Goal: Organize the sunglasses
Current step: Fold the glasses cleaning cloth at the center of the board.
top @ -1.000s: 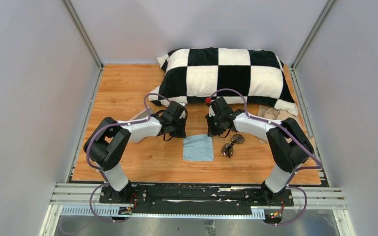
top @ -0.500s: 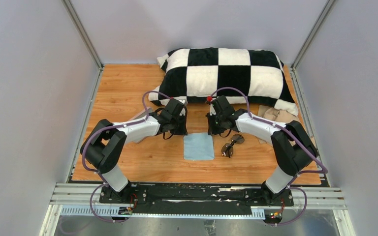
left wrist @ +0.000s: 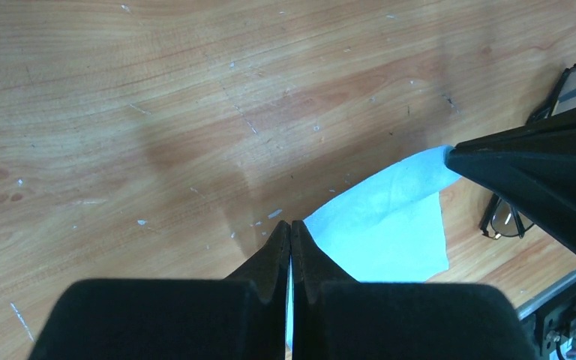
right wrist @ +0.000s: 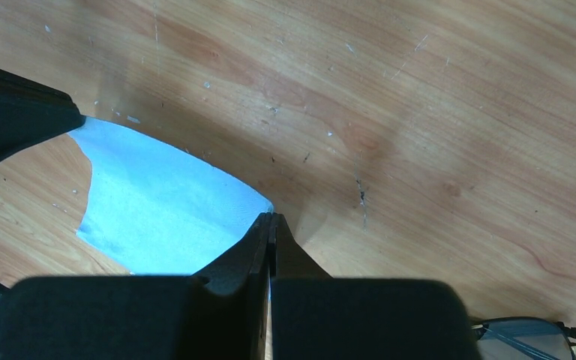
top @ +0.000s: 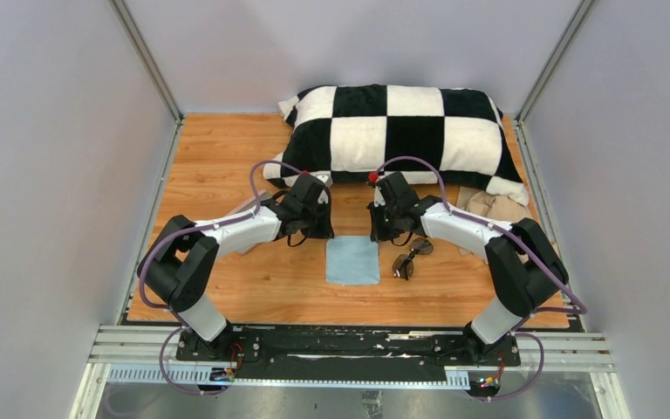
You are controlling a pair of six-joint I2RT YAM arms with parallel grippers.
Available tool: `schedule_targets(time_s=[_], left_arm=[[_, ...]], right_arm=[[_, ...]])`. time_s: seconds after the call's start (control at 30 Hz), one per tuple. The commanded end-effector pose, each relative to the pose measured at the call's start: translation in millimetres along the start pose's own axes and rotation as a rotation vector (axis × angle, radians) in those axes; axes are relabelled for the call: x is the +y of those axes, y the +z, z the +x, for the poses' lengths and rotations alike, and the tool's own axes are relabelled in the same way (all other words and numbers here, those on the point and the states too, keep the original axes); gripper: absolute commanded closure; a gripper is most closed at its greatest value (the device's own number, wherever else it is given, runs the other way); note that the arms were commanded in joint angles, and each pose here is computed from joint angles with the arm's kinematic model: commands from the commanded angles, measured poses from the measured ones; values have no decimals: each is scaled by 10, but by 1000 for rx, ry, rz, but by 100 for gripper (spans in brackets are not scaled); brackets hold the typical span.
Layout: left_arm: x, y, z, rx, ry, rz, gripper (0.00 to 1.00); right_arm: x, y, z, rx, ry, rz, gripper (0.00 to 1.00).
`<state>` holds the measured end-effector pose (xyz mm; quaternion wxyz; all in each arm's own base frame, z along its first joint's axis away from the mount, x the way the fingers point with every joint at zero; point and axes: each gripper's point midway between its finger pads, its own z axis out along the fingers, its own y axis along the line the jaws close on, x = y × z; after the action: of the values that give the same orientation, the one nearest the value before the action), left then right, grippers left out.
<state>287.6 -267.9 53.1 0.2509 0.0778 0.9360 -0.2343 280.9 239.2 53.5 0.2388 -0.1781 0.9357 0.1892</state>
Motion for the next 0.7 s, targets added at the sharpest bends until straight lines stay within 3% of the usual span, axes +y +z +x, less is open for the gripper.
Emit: schedule_targets(time_s=[0.0, 0.67], left_arm=[[-56, -62, 31, -6, 10, 46, 100], [-132, -228, 488, 39, 32, 83, 100]], right_arm=[[-81, -37, 115, 15, 2, 20, 100], [24, -185, 512, 50, -19, -22, 100]])
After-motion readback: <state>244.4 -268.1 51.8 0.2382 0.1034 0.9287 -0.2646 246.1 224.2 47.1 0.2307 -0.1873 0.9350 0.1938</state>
